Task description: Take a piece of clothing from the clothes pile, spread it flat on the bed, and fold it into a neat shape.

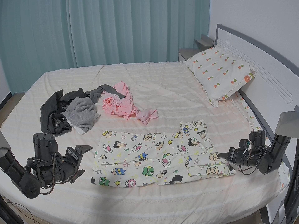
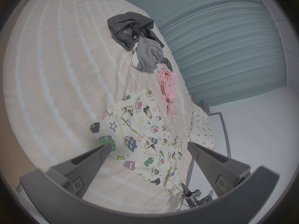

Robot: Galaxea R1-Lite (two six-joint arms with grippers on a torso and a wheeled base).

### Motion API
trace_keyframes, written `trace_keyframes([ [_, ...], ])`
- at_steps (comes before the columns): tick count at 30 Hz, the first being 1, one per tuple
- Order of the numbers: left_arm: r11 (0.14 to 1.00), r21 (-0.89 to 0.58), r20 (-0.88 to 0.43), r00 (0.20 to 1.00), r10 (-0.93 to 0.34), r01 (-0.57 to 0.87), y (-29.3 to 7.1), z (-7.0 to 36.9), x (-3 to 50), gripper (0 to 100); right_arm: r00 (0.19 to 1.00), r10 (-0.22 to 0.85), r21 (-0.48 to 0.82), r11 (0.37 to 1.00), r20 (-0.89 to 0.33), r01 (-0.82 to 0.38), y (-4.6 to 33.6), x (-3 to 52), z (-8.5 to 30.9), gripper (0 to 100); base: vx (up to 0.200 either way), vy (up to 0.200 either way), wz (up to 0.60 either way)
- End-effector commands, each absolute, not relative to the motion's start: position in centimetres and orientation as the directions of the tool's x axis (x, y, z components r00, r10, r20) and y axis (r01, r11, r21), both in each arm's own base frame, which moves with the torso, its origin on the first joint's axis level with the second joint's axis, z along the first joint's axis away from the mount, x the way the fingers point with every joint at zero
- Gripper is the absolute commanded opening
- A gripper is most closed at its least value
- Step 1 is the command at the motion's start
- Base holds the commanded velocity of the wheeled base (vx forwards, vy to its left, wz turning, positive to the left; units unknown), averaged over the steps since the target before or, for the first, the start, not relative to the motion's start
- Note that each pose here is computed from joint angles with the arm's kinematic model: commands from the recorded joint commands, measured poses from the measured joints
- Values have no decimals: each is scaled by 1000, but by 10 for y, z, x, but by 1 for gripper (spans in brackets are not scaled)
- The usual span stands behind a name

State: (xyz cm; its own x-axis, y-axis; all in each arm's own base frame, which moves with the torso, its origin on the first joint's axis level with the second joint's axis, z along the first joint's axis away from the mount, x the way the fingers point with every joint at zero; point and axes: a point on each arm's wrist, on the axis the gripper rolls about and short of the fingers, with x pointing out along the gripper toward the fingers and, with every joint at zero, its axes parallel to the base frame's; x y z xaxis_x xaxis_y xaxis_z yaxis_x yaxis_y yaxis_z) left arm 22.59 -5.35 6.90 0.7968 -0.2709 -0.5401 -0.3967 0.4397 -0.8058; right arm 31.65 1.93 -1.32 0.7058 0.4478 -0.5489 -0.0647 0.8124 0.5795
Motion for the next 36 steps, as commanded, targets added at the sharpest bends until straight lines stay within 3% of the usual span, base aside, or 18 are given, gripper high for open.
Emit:
trace_keyframes([
  [1, 439, -805, -542, 796, -271, -399, -54, 68, 226, 100, 686, 445, 578, 815, -576, -44, 18, 319, -28, 100, 0, 0, 0],
  [6, 439, -805, -542, 796, -271, -399, -54, 68, 226, 100, 719, 413, 573, 819, -560, -24, 6, 324, -23, 100, 0, 0, 0],
  [12, 439, -805, -542, 796, -271, -399, -54, 68, 226, 100, 807, 358, 550, 834, -469, -51, 5, 322, 21, 100, 0, 0, 0],
  [20, 439, -805, -542, 796, -271, -399, -54, 68, 226, 100, 753, 479, 612, 780, -452, -129, 55, 301, 29, 100, 0, 0, 0],
  [26, 439, -805, -542, 796, -271, -399, -54, 68, 226, 100, 707, 503, 655, 752, -497, -74, 66, 304, 0, 100, 0, 0, 0],
  [34, 440, -805, -542, 795, -272, -398, -54, 68, 226, 100, 661, 484, 634, 773, -574, -16, 72, 311, -38, 100, 0, 0, 0],
  [36, 440, -804, -543, 794, -272, -399, -54, 68, 226, 100, 675, 434, 608, 793, -597, 27, 66, 319, -51, 100, 0, 0, 0],
])
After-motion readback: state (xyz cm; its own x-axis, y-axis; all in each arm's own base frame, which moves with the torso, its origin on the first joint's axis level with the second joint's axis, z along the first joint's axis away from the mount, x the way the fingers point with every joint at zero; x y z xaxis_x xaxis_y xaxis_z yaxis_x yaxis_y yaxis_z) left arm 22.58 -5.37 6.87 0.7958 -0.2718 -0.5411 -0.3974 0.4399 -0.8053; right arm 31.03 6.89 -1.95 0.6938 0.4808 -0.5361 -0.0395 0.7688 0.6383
